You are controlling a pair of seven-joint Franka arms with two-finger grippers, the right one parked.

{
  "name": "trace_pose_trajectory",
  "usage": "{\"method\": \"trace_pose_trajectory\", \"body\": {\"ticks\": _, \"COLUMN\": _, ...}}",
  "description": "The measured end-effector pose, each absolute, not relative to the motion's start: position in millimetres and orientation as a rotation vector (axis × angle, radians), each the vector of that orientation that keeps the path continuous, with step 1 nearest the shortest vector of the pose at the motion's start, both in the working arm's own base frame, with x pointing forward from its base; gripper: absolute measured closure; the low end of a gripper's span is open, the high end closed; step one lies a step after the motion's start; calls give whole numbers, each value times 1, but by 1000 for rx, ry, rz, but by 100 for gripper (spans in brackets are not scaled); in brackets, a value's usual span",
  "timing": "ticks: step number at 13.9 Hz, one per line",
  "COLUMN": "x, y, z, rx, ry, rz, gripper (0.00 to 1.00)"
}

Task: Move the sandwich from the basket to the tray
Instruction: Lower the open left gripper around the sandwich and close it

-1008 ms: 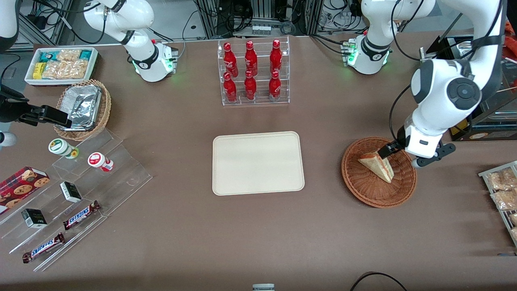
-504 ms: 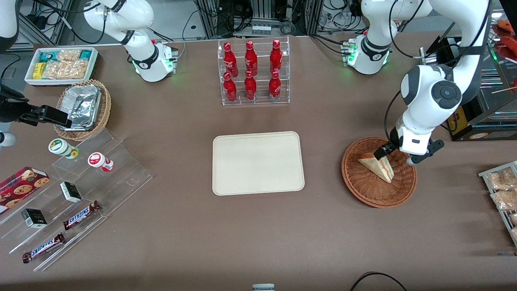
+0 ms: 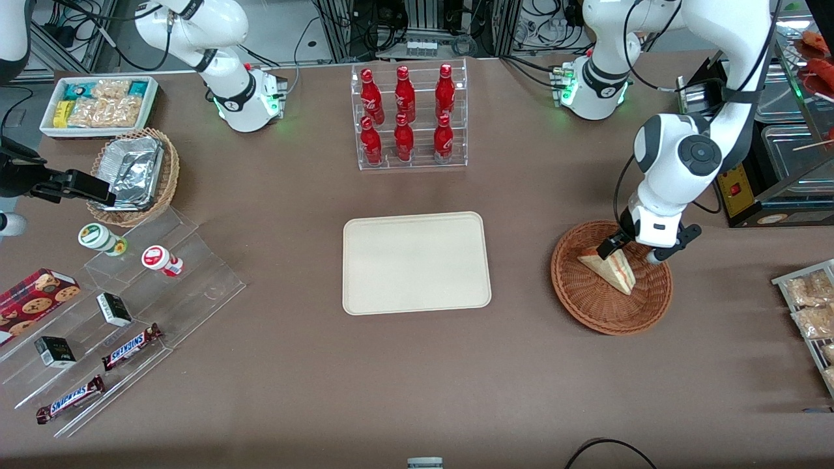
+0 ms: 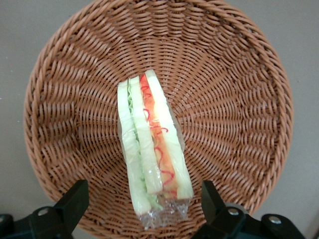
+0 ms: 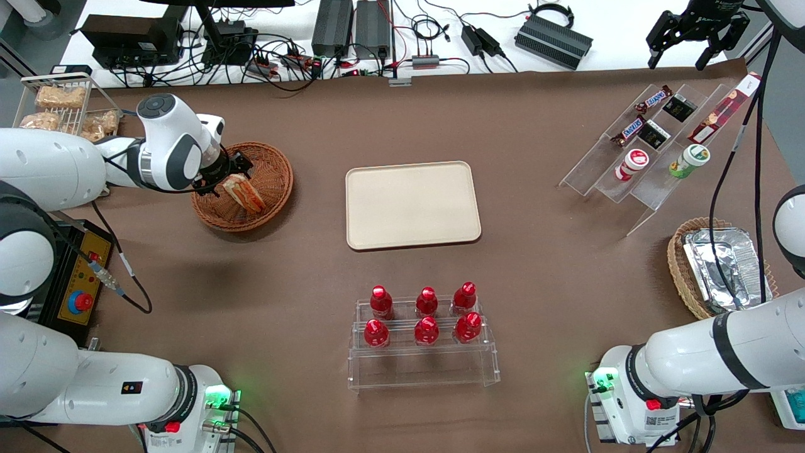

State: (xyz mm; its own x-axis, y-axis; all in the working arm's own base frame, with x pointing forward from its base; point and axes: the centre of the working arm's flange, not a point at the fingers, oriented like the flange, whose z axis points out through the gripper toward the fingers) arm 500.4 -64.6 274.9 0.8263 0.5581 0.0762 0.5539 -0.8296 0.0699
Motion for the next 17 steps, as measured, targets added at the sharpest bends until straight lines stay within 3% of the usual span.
{"method": "trace_pose_trajectory", "body": {"ticks": 13, "x": 504, "y": -68, "z": 252, "rx": 2935, "ry": 917, "rz": 180, "gripper": 2}}
{"method": "trace_pose_trajectory", "body": {"ticks": 14, "x": 504, "y": -68, "z": 249, "rx": 2932, "ry": 920, "rz": 182, "gripper": 6}}
{"method": "trace_pose_trajectory", "body": {"ticks": 17, "x": 505, "y": -68, "z": 249, "rx": 2923, "ry": 937, "rz": 189, "gripper": 41}}
